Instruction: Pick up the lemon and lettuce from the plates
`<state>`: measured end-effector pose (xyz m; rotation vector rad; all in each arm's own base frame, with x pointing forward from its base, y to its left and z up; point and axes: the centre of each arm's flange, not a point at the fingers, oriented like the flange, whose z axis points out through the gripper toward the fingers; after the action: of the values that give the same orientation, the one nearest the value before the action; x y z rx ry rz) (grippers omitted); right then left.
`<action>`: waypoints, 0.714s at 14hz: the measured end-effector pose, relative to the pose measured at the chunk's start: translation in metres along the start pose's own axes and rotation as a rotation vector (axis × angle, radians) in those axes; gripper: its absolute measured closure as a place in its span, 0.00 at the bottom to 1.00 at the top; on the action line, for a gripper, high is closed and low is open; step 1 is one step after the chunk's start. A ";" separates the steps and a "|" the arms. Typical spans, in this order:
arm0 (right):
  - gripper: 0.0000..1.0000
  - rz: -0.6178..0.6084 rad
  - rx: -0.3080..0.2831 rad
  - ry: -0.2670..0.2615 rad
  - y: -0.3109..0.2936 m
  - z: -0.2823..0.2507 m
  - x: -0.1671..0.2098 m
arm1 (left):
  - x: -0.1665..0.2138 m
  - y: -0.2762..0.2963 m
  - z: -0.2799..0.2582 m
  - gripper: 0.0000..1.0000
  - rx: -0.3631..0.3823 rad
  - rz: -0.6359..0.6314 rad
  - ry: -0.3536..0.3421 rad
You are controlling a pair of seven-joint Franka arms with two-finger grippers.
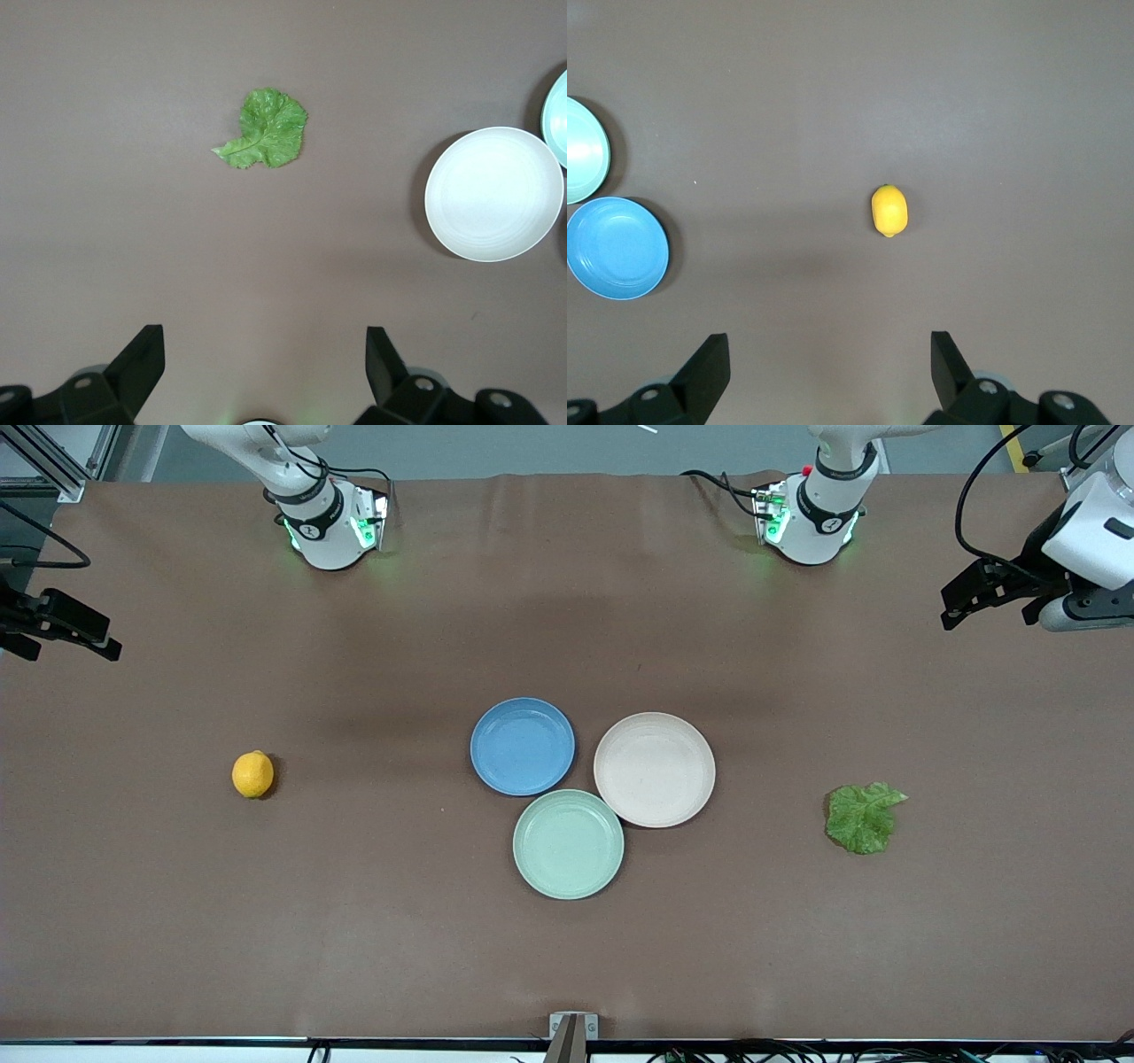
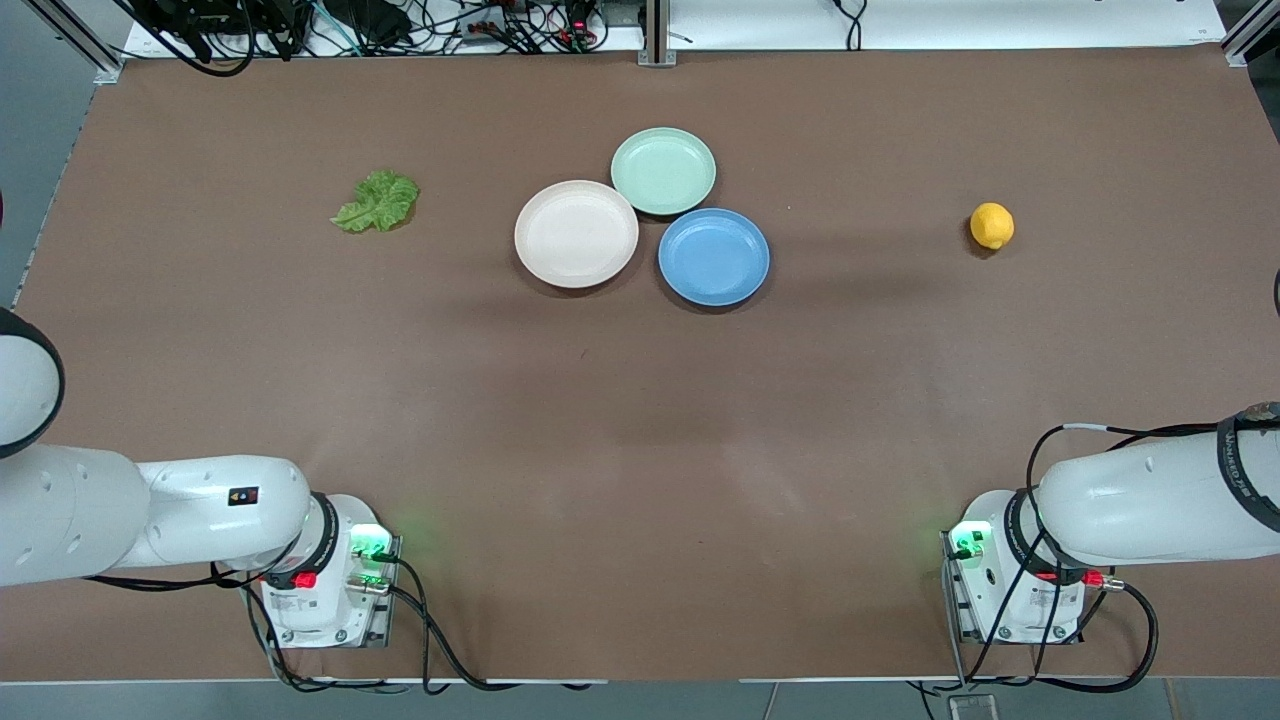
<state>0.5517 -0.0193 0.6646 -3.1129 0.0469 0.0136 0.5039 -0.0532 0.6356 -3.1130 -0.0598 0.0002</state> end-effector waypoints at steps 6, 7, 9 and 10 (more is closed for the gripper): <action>0.00 0.004 -0.002 0.023 0.002 -0.010 0.000 | 0.002 -0.001 0.000 0.00 -0.002 -0.001 0.008; 0.00 0.005 -0.002 0.023 0.003 -0.010 0.000 | 0.003 -0.001 -0.001 0.00 -0.003 -0.001 0.010; 0.00 0.007 -0.003 0.022 0.003 -0.009 0.000 | 0.006 -0.001 0.000 0.00 -0.004 -0.001 0.009; 0.00 0.007 -0.003 0.022 0.004 -0.009 0.000 | 0.007 -0.001 0.000 0.00 -0.005 -0.001 0.009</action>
<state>0.5522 -0.0232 0.6738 -3.1160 0.0580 -0.0204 0.5109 -0.0515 0.6353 -3.1173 -0.0609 -0.0143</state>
